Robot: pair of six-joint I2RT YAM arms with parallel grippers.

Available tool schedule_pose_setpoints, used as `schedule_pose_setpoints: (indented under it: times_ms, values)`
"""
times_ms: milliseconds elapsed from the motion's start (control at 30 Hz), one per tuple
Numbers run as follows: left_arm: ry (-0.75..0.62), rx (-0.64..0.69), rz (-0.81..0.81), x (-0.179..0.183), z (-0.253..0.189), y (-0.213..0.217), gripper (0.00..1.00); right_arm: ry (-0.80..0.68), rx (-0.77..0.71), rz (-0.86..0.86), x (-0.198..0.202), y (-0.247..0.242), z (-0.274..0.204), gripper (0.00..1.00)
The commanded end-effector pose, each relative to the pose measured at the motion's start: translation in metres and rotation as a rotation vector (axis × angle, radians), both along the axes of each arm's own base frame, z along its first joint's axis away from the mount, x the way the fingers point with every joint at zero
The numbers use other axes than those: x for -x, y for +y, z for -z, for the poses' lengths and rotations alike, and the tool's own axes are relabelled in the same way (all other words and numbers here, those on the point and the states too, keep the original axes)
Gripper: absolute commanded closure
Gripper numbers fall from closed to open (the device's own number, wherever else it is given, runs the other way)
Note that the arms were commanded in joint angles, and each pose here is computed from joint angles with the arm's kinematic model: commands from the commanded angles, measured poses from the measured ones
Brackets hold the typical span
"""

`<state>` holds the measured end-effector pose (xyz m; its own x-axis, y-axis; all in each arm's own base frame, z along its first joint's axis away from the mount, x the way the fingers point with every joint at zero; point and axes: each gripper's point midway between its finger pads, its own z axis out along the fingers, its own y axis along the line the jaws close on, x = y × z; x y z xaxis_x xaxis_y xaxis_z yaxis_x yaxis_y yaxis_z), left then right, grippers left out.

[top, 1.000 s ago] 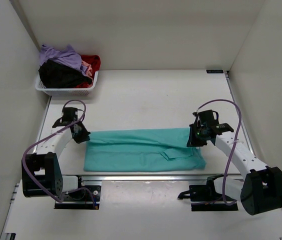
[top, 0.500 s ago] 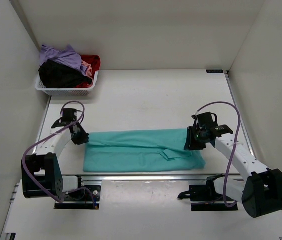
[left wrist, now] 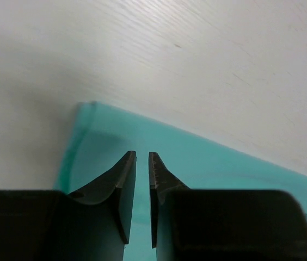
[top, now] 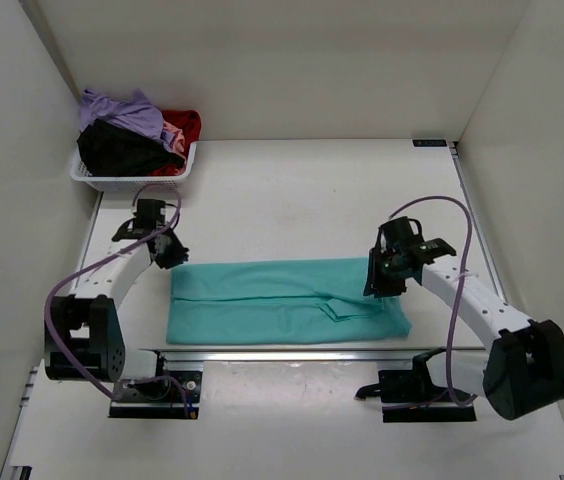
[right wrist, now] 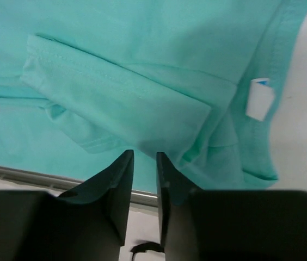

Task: Fold and stack the t-shirts
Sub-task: Fold the other side of the tshirt into a rectangle, then rotate the tshirt 90 degrees

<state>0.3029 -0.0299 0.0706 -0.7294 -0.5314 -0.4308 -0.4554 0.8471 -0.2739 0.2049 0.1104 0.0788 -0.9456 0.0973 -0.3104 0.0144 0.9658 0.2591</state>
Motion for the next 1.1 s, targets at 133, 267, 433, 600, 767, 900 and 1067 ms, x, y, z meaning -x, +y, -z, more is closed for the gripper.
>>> schedule_pose_setpoints:
  times_ms: [133, 267, 433, 600, 767, 900, 1067]
  values:
    - [0.047, 0.044, 0.156, -0.011, 0.030, -0.063, 0.77, 0.093, 0.011, 0.003, 0.007, 0.024, 0.025, 0.85]
    - [0.151, 0.029, 0.164, 0.018, 0.054, -0.072, 0.79, 0.137, 0.015, 0.043, 0.003, 0.020, 0.050, 0.79]
    - [0.261, 0.073, 0.141, 0.051, 0.067, -0.071, 0.78, 0.139, 0.033, 0.069, -0.052, 0.017, 0.069, 0.72]
    - [0.355, 0.048, 0.243, 0.073, 0.070, -0.086, 0.82, 0.120, 0.037, 0.038, -0.130, 0.040, 0.079, 0.71]
    - [0.414, 0.138, 0.333, 0.099, 0.070, -0.119, 0.84, 0.013, -0.006, -0.053, -0.225, 0.083, 0.055, 0.68]
    - [0.415, 0.209, 0.366, 0.104, 0.062, -0.137, 0.85, -0.028, 0.010, -0.126, -0.273, 0.110, 0.049, 0.67]
    - [0.389, 0.294, 0.369, 0.093, 0.038, -0.156, 0.84, -0.073, 0.029, -0.131, -0.312, 0.115, 0.033, 0.67]
